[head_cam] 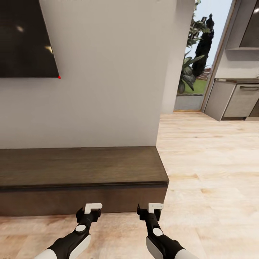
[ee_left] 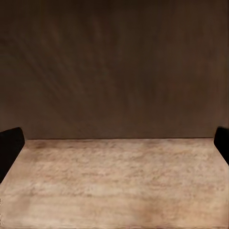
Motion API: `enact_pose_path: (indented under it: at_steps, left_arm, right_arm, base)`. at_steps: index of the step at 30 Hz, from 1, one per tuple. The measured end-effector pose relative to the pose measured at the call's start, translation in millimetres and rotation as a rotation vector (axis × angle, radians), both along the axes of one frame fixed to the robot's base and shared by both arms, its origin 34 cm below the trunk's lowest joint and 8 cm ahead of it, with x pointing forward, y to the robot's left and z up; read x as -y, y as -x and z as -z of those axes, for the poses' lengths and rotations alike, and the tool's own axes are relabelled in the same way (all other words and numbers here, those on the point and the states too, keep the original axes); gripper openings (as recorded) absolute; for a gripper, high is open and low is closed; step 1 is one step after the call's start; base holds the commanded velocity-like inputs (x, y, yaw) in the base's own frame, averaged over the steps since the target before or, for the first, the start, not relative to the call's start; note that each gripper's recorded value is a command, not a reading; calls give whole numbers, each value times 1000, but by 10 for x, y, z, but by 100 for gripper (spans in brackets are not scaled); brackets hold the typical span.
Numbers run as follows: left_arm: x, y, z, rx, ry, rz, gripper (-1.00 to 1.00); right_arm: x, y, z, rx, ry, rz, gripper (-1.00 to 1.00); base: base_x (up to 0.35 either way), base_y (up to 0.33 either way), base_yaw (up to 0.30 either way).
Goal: Place each of the two pumpkins and all three candles from the living room inside a cabinet in the living room (use any cabinet), then make sure every cabinet is closed, and position the cauldron so it is next to a table in the living room.
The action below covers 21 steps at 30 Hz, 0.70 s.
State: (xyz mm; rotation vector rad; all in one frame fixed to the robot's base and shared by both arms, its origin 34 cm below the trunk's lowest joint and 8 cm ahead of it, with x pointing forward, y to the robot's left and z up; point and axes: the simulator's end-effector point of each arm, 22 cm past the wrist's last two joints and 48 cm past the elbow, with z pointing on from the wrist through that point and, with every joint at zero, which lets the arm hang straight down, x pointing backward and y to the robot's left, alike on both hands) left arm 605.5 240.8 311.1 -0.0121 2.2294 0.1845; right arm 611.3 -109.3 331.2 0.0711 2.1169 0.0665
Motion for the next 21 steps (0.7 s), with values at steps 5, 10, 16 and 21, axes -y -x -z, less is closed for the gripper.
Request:
enact_pose_path:
  at_steps: [5, 10, 16, 21]
  left_arm:
    - [-2, 2, 5, -1, -1, 0, 100]
    - [-2, 2, 5, -1, -2, 1, 100]
    - [-2, 1, 4, -1, -2, 1, 100]
    - [-1, -1, 0, 0, -2, 1, 100]
  right_arm:
    - [0, 0, 4, -2, -1, 1, 100]
    - [-10, -6, -8, 2, -3, 0, 100]
    - [-19, -9, -14, 5, -4, -1, 100]
    - [-19, -5, -10, 1, -3, -1, 100]
  base:
    - [-285, 0, 0]
    - [-333, 0, 0]
    - [-334, 0, 0]
    - [-228, 0, 0]
